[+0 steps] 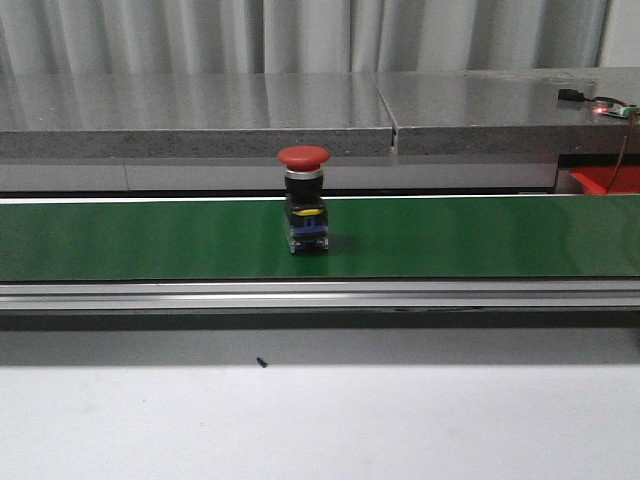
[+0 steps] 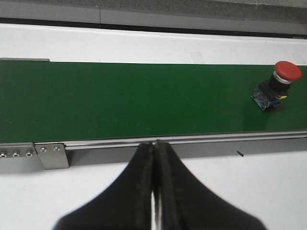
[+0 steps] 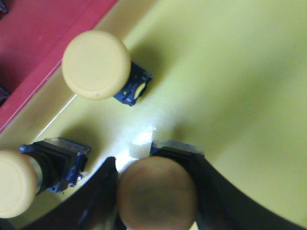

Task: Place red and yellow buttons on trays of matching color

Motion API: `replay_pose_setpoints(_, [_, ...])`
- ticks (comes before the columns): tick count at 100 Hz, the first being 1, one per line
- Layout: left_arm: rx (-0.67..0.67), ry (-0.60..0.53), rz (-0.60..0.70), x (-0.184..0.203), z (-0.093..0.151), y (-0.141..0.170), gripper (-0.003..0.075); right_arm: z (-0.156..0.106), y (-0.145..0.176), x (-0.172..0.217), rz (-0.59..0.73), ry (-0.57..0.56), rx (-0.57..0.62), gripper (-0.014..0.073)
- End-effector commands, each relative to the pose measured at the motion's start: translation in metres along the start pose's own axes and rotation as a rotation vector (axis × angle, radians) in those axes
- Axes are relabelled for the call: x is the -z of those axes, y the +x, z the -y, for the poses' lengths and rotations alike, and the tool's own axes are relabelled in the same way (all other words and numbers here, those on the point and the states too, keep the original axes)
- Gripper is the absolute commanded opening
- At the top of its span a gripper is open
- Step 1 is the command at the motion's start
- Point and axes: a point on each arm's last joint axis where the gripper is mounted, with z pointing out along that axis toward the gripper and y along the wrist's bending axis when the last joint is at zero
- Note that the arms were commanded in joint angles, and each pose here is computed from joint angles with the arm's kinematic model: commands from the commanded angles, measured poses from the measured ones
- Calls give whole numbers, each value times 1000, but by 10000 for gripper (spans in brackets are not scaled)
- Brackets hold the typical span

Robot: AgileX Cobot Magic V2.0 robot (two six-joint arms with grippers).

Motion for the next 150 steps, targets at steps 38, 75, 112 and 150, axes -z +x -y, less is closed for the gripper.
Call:
replay_pose_setpoints(38, [8,21,87,4,3,-13,-19,-2,-5,1,113,-41,-19,335])
replay_pose_setpoints(75, [8,21,87,4,3,-13,-19,-3,-9,5,166,-60,-40,519])
replay_pose_setpoints(112, [8,21,87,4,3,-13,-19,-6,-13,57,313,-107,-21,519])
replay_pose_setpoints(150, [8,21,87,4,3,-13,-19,-46,15,100,330,-223,211,519])
